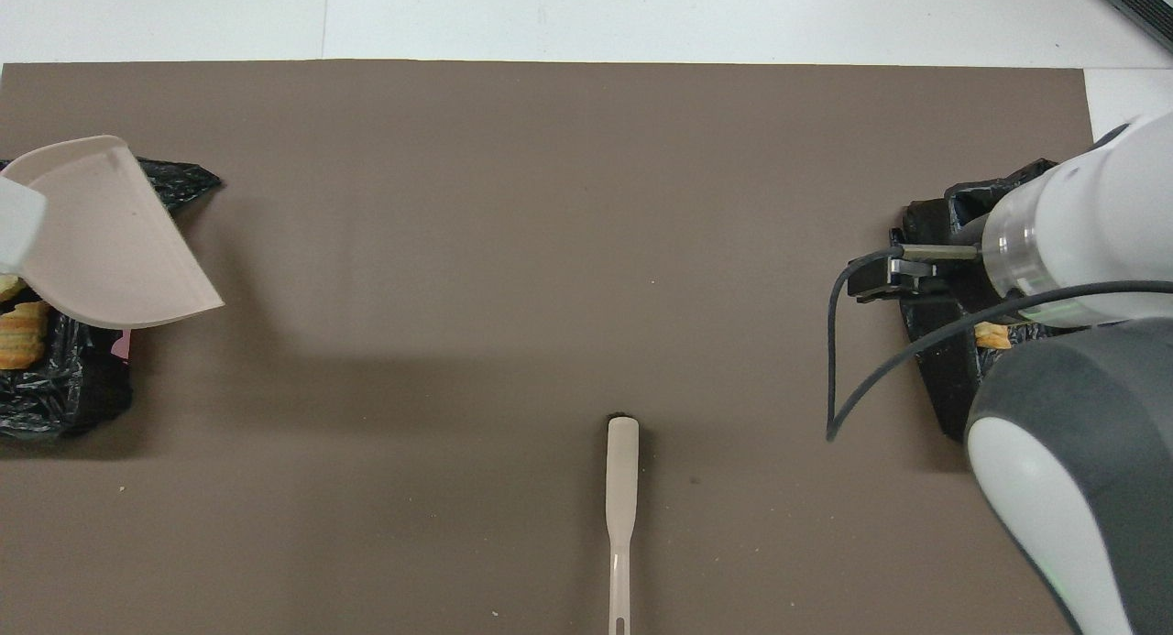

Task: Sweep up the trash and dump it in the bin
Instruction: 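Carry the empty dustpan to table center while the right gripper reaches the bin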

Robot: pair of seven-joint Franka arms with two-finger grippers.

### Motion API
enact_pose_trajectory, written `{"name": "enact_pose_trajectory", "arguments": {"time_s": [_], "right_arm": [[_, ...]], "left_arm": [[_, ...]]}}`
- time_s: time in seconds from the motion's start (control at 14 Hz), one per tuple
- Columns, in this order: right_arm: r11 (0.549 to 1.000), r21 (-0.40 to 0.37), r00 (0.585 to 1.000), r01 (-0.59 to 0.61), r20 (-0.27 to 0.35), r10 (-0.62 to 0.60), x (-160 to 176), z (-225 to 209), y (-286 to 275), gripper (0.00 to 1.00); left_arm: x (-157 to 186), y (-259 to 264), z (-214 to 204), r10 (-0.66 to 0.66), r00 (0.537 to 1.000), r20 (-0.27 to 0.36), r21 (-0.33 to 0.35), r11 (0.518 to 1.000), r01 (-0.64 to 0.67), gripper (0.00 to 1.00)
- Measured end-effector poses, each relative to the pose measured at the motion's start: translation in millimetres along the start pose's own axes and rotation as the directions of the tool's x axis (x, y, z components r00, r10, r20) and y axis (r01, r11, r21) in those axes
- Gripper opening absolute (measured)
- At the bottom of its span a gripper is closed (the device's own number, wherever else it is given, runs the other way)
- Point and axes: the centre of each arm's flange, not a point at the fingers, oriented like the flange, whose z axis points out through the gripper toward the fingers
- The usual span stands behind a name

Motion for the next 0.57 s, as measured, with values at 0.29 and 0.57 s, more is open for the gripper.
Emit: {"name": "enact_pose_trajectory", "arguments": {"time_s": [0.29, 0.57], "right_arm": [[0.999, -0.035, 1.000, -0.026, 0.010, 0.027, 22, -13, 16, 1.00], [0.994, -0.028, 0.994, -0.108, -0.006, 0.108, 36, -16, 24, 1.00]], "left_arm": [[35, 38, -25, -0.136, 0.985, -0.102, -0.096, 0.987, 0.126, 0.32], [70, 88, -53, -0.255, 0.953, -0.164, -0.197, 0.955, 0.221, 0.32]]}}
